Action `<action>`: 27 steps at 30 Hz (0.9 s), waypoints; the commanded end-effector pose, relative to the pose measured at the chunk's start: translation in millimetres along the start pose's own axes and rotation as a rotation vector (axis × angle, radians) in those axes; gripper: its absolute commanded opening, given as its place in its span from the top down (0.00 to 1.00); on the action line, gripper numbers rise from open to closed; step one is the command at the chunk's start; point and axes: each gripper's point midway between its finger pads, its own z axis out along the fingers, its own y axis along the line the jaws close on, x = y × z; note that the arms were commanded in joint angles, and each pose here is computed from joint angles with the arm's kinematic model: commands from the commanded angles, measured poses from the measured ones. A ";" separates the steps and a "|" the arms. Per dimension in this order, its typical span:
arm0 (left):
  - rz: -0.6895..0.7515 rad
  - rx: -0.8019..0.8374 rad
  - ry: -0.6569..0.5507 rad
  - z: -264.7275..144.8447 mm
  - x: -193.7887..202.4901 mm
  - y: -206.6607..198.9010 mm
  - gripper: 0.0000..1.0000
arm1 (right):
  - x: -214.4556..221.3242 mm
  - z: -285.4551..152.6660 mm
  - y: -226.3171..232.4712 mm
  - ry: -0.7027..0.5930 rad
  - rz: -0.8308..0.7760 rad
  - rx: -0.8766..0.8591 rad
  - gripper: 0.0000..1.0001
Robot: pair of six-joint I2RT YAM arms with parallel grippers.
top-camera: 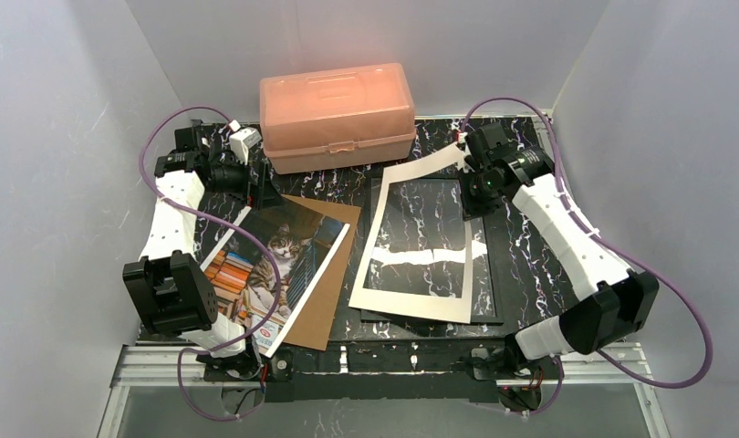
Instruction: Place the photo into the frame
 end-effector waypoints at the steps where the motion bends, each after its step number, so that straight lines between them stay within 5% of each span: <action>1: 0.044 0.029 -0.014 -6.7 -1.6 -14.6 0.02 | -7.1 -2.2 -27.5 0.003 -0.022 0.157 0.99; 27: 0.031 0.041 0.006 -3.2 3.9 -12.4 0.02 | -26.4 17.6 -46.3 0.040 -0.207 0.410 0.99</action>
